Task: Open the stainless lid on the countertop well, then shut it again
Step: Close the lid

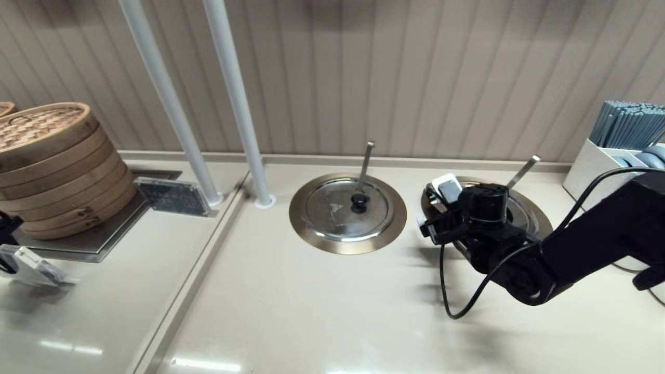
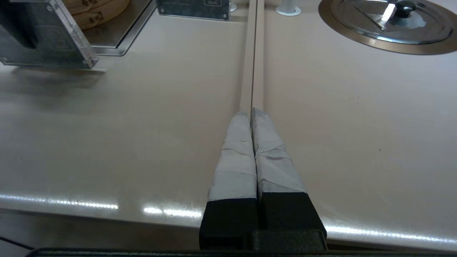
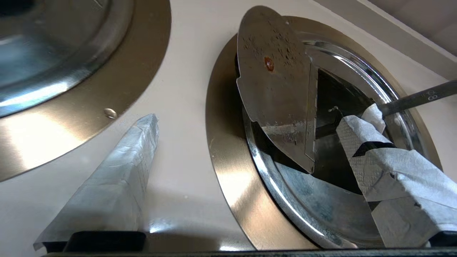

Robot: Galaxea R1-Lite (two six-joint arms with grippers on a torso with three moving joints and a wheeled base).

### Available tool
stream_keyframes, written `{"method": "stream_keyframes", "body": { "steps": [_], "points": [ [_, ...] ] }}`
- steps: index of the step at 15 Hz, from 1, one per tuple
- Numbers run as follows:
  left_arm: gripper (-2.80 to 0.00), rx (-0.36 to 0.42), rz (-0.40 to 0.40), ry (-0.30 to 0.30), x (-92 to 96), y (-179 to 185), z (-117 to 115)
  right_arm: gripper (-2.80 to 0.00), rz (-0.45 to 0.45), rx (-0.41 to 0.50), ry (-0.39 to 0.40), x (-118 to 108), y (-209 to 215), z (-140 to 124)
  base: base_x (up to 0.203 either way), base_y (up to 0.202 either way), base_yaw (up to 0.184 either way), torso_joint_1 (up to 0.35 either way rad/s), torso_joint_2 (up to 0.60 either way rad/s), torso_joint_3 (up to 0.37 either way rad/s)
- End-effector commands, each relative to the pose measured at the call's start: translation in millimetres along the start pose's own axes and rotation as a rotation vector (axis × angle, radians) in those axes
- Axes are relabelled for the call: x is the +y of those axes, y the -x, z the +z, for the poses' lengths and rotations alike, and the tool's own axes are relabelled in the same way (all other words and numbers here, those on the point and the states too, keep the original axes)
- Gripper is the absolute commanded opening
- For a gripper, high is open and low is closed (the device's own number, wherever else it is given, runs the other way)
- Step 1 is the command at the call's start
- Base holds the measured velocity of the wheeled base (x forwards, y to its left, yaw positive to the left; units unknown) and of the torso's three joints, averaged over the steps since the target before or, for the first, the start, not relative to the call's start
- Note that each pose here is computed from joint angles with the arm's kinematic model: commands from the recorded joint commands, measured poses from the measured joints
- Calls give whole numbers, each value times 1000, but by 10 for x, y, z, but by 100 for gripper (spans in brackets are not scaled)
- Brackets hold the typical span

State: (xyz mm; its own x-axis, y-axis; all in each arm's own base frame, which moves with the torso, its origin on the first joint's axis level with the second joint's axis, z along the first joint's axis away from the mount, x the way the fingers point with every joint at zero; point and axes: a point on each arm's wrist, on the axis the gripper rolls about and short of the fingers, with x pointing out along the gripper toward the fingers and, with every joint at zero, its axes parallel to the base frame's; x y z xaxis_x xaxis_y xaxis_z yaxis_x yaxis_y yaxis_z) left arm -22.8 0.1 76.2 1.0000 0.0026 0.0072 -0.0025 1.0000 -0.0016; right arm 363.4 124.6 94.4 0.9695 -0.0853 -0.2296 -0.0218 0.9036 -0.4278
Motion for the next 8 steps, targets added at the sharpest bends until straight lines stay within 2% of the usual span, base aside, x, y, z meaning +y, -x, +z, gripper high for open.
{"method": "stream_keyframes", "body": {
  "steps": [1, 3, 8],
  "points": [
    [-280, 0, 1, 0, 0, 0, 0, 0, -35, 34, 38, 99, -261, -288, 0, 0, 0, 0, 0, 0],
    [-280, 0, 1, 0, 0, 0, 0, 0, -63, 20, 50, 55, -334, -318, 0, 0, 0, 0, 0, 0],
    [-280, 0, 1, 0, 0, 0, 0, 0, -143, -53, 12, -105, -508, -255, 0, 0, 0, 0, 0, 0]
  ]
}}
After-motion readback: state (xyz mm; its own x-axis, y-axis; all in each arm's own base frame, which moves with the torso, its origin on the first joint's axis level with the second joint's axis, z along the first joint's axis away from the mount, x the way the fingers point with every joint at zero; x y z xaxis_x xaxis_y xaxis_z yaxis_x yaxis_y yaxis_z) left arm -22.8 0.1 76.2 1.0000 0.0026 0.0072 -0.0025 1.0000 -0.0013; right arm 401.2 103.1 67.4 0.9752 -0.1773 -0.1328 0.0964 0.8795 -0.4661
